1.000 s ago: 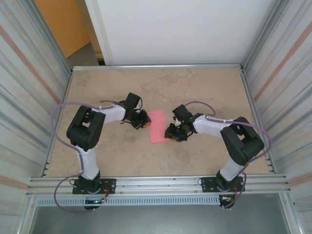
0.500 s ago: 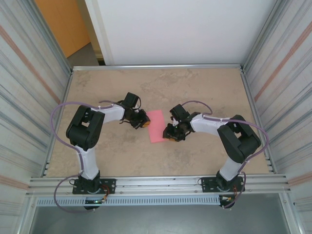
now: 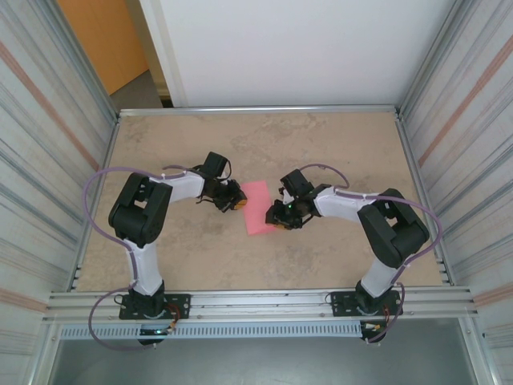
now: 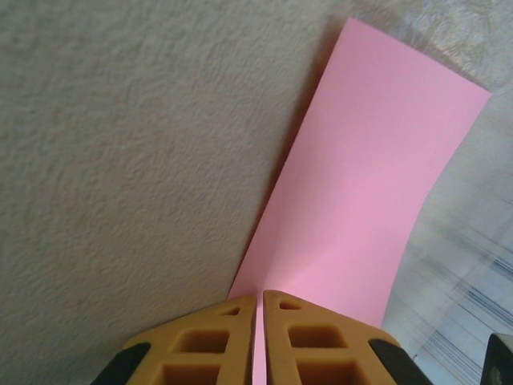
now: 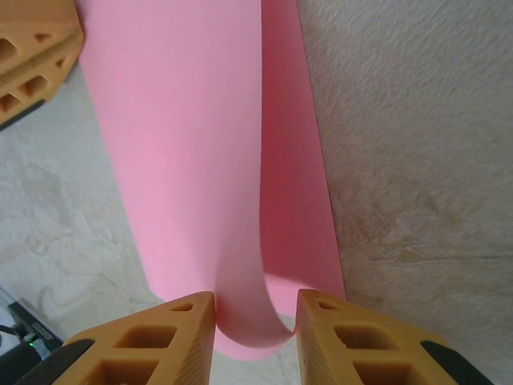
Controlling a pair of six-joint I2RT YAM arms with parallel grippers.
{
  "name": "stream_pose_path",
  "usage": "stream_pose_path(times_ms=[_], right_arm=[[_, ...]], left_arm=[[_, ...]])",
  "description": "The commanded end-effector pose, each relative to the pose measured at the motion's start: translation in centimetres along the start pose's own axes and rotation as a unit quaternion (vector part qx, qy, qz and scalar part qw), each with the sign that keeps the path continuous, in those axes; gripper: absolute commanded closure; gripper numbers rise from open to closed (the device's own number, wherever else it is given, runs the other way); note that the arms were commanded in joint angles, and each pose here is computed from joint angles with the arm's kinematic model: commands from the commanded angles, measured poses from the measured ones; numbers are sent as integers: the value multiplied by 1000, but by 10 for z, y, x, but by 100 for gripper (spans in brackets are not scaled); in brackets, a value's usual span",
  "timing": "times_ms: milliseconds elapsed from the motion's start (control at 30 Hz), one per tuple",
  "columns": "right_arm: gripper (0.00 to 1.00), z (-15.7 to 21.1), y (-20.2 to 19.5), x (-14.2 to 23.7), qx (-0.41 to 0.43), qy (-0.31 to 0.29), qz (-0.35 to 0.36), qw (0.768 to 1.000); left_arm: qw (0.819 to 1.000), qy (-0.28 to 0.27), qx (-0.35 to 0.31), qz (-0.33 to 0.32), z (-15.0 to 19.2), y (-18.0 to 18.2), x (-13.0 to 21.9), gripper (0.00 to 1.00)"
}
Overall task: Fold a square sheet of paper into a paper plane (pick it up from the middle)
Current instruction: Fold the triangle a second time at the center of the table.
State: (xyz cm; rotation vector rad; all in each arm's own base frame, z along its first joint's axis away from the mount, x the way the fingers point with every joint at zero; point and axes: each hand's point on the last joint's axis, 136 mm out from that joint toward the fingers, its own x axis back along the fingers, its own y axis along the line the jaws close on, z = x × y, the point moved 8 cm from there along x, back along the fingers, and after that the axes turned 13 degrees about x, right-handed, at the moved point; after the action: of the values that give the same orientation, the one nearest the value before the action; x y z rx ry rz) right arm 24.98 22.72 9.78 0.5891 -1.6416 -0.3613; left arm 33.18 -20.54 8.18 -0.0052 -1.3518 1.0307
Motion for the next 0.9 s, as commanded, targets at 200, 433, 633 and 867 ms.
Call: stream_pose_path(times_ms=[200, 433, 633, 867], right_arm=[[68, -6, 1, -1, -11, -6, -31, 999], [68, -9, 2, -4, -14, -1, -37, 999], [73, -2, -4, -2, -31, 6, -23, 999], [79, 3, -8, 0, -40, 8, -17, 999]], left_arm=[[998, 4, 30, -56, -3, 30, -14, 87], [998, 5, 28, -54, -2, 29, -14, 87], [998, 5, 27, -54, -2, 29, -13, 87], [998, 6, 26, -51, -2, 29, -14, 87]])
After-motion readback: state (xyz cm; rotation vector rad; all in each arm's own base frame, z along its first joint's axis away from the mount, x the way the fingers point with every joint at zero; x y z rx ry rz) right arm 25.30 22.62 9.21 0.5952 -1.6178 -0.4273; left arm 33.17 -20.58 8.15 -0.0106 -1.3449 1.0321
